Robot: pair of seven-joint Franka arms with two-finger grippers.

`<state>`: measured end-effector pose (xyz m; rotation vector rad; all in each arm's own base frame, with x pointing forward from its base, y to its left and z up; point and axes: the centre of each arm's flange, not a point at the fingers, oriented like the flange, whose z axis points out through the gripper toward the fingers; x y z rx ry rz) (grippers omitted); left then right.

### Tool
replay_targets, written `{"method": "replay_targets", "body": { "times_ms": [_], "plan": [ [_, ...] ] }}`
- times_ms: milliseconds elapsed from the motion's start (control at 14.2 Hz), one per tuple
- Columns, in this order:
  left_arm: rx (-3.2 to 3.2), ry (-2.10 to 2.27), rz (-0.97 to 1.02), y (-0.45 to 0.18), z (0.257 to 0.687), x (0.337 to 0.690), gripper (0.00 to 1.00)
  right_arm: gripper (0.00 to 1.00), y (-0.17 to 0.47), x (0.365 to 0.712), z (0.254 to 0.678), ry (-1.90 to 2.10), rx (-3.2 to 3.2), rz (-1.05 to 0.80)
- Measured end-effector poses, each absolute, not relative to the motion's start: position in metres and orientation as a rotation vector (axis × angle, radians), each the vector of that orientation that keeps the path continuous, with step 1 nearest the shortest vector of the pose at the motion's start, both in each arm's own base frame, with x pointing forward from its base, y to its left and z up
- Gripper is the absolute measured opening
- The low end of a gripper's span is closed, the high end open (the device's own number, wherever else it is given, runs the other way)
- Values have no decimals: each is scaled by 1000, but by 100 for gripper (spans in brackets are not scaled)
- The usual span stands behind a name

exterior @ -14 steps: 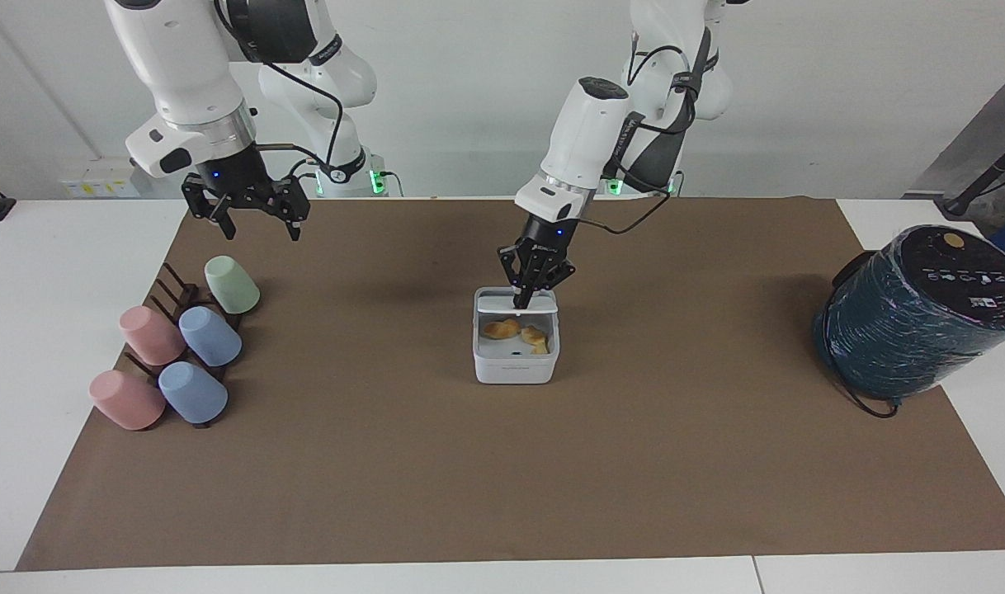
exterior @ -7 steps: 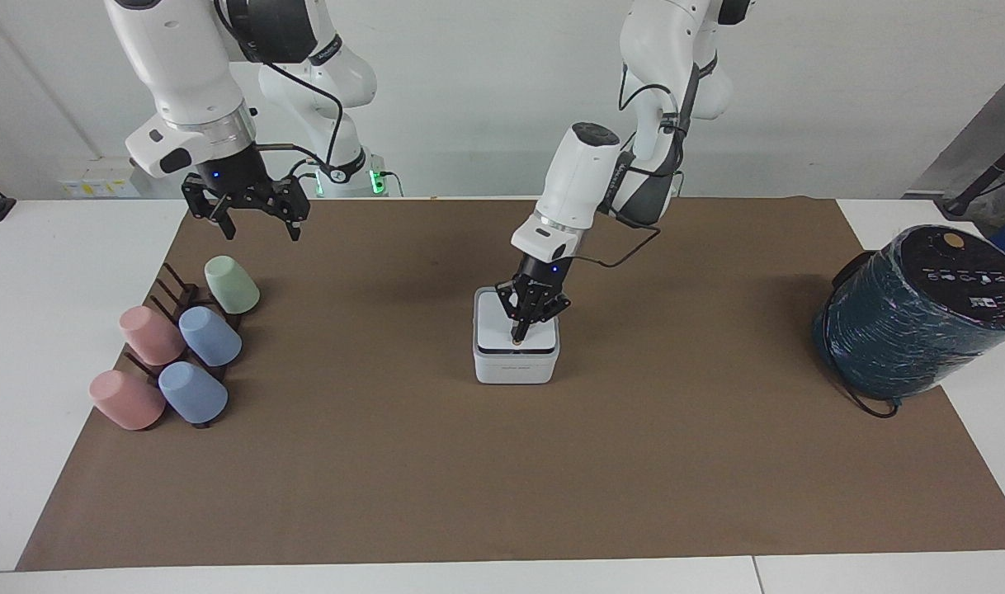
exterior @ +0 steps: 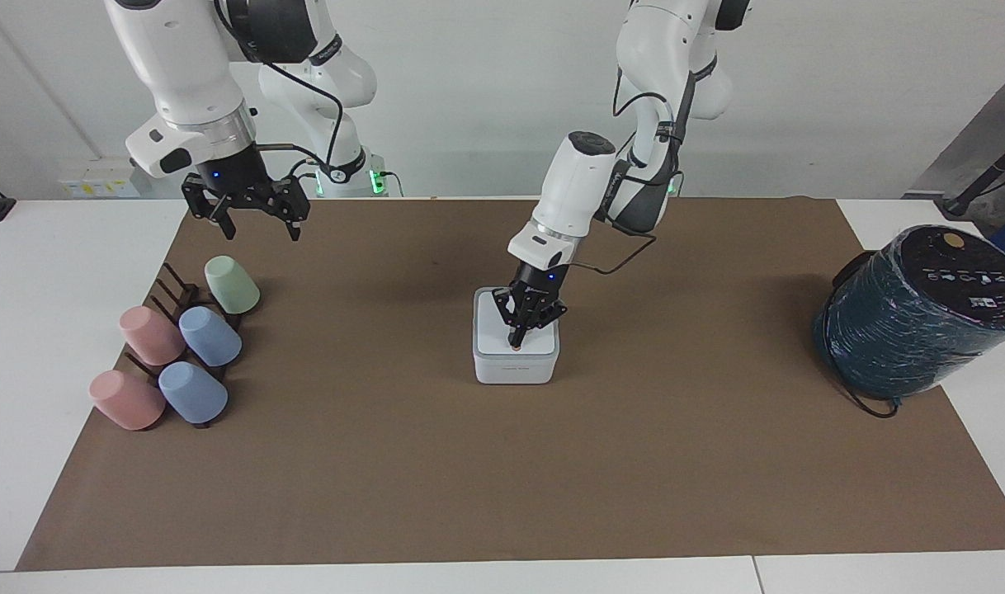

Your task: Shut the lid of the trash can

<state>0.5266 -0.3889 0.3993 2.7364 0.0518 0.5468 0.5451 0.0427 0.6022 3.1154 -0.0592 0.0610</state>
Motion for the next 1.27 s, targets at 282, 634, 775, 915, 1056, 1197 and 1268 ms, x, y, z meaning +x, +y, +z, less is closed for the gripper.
{"method": "replay_targets", "body": {
  "times_ms": [282,634,775,915,1056,1197,1268],
  "plan": [
    [2745,3,552,-390,400,527,10,100,43,545,602,-59,3115,61],
    [2875,9,365,-380,450,557,13,100,43,545,602,-59,3115,61],
    [2924,-12,312,-347,495,583,18,100,43,545,602,-59,3115,61],
    [2981,-63,231,-307,517,600,20,100,43,545,602,-59,3115,61],
    [3026,-151,138,-271,526,608,21,100,43,545,602,-59,3115,61],
    [3046,-218,79,-229,534,618,22,100,43,545,602,-59,3115,61],
    [3047,-246,76,-206,544,622,22,100,43,545,602,-59,3115,61]
  ]
}}
